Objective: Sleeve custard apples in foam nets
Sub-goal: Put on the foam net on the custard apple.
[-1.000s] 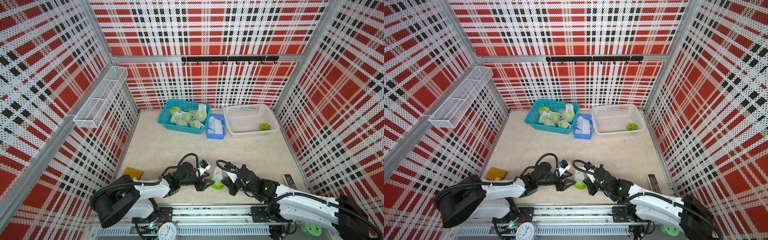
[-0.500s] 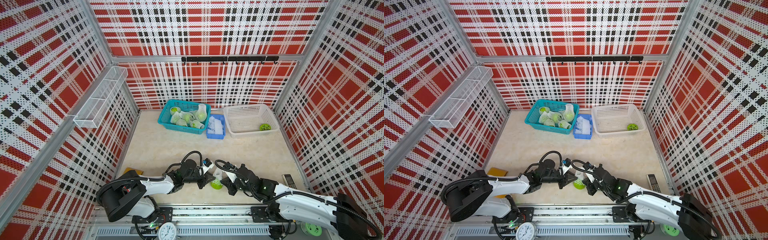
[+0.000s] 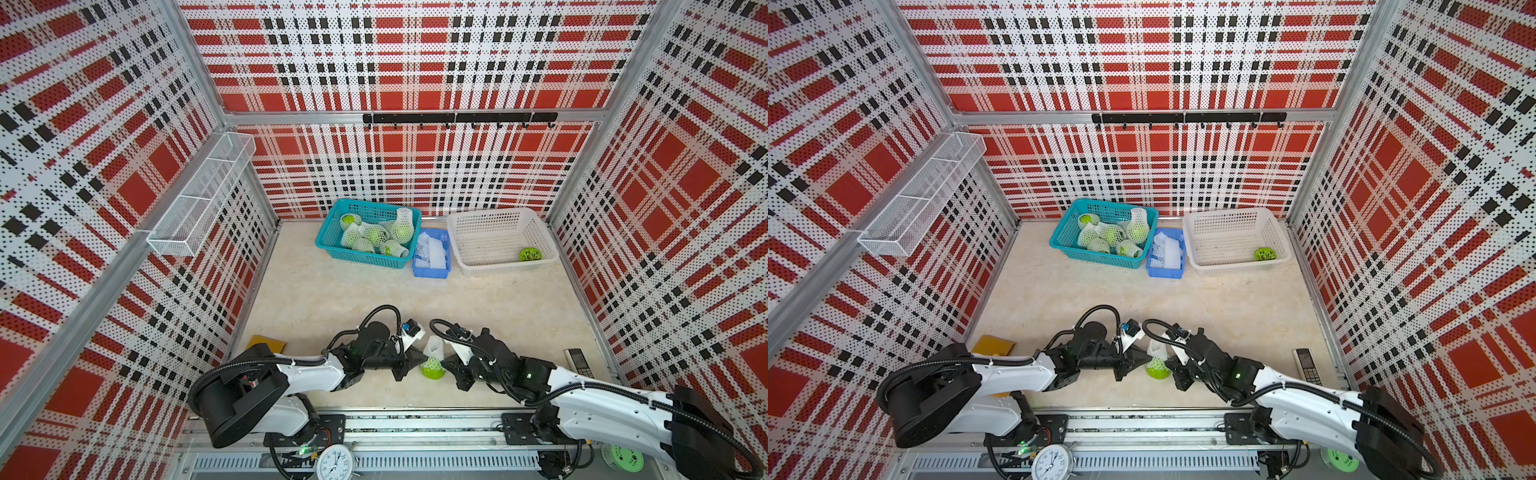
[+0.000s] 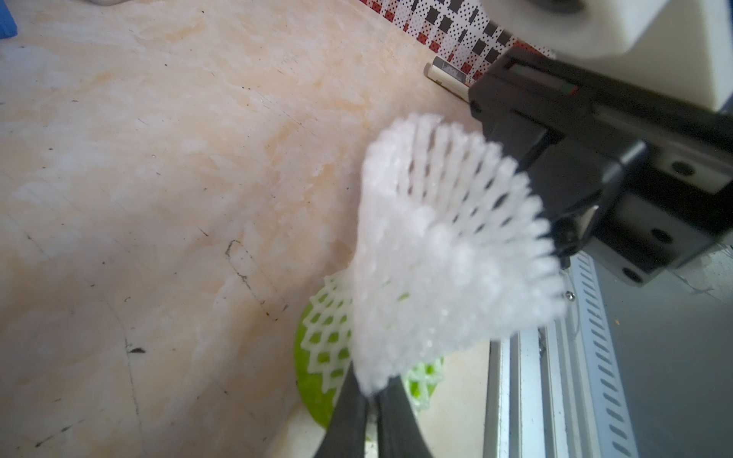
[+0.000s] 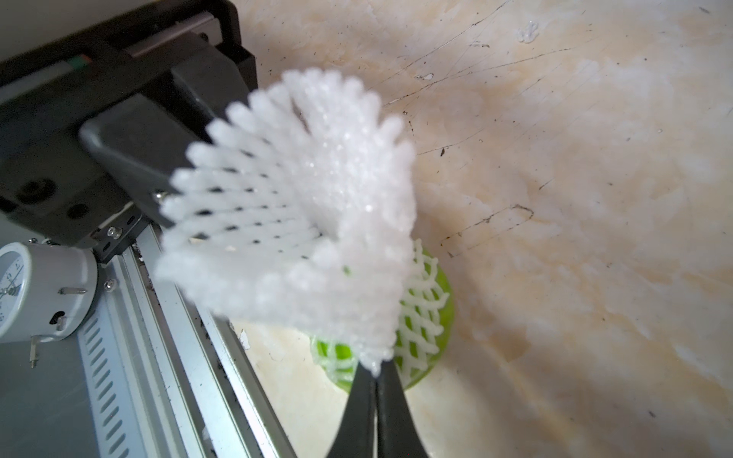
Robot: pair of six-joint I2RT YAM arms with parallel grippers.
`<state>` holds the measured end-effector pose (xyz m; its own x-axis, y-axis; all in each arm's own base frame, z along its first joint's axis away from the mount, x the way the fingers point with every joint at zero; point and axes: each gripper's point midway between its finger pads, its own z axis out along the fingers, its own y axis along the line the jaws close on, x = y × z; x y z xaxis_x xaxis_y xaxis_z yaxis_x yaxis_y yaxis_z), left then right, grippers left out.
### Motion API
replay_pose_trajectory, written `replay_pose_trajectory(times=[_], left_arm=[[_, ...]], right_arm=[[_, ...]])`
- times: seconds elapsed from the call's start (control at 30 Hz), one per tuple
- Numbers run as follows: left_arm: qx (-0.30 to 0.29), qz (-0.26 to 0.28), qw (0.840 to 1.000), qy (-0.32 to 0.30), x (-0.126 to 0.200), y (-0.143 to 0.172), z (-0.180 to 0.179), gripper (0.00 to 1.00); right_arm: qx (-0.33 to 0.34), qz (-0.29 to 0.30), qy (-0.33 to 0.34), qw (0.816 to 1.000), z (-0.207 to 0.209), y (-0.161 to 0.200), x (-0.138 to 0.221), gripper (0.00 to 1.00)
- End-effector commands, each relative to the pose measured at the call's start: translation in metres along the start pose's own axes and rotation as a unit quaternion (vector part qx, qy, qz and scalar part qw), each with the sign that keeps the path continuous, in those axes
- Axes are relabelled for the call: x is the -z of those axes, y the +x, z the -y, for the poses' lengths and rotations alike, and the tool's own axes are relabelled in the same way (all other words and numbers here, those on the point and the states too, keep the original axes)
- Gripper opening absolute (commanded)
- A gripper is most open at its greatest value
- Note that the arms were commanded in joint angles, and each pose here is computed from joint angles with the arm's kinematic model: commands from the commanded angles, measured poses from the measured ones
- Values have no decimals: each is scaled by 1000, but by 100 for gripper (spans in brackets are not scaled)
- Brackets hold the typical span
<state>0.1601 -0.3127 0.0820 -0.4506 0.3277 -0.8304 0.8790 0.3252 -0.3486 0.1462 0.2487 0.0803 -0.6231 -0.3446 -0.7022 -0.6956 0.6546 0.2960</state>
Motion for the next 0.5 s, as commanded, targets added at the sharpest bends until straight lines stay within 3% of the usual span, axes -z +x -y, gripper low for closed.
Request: replay_pose_trajectory(times=[0.0,0.47], left_arm=[[9,-9,1000,10,2,7,5,9],[13,0,1000,-1,18,11,11,9]], right_arm=[[-16,-33,20,999,9,17,-2,0],[-35,-56,4,998,5,31,1,0]])
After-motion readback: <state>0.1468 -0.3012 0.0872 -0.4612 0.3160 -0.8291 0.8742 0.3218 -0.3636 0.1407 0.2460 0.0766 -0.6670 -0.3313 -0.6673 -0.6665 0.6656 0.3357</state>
